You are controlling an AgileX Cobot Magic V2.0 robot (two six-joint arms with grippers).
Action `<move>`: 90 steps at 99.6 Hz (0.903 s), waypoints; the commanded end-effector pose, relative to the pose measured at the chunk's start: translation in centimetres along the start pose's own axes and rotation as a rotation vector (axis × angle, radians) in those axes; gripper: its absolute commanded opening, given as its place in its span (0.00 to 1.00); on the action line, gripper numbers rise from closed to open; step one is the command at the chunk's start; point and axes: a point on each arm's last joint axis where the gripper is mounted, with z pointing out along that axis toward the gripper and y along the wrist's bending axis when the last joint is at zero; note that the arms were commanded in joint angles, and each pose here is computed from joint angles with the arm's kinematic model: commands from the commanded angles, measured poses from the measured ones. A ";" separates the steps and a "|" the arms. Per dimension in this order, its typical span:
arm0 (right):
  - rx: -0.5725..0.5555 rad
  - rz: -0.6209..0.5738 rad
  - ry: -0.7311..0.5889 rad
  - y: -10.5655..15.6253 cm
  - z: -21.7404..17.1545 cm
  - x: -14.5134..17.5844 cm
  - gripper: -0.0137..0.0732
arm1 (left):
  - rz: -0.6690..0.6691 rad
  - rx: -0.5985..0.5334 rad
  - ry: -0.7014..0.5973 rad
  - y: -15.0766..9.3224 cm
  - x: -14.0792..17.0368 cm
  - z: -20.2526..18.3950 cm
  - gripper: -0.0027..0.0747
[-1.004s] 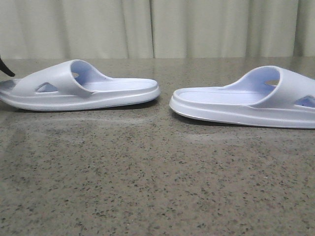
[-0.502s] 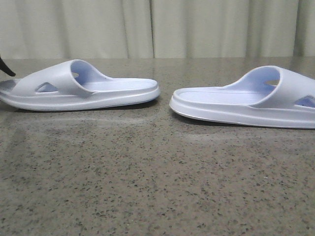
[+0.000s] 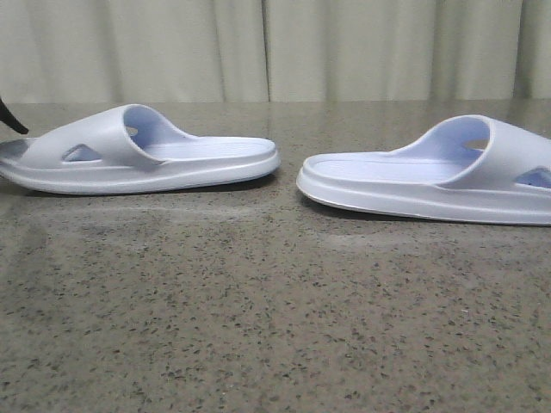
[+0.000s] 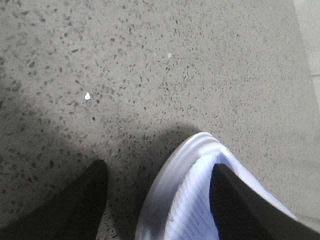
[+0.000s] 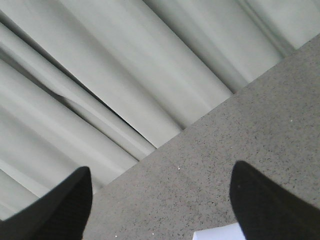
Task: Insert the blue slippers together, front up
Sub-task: 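Lower the left gripper and pinch the slipper's heel rim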
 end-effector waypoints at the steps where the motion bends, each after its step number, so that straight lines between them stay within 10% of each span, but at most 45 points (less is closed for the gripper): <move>1: -0.020 -0.002 -0.091 0.7 0.0 -1.5 0.73 | 0.022 0.031 0.002 -0.9 0.1 -0.3 0.55; 90: -0.020 -0.002 -0.091 0.7 0.0 -1.5 0.73 | 0.073 0.048 0.086 -2.5 0.0 2.0 0.50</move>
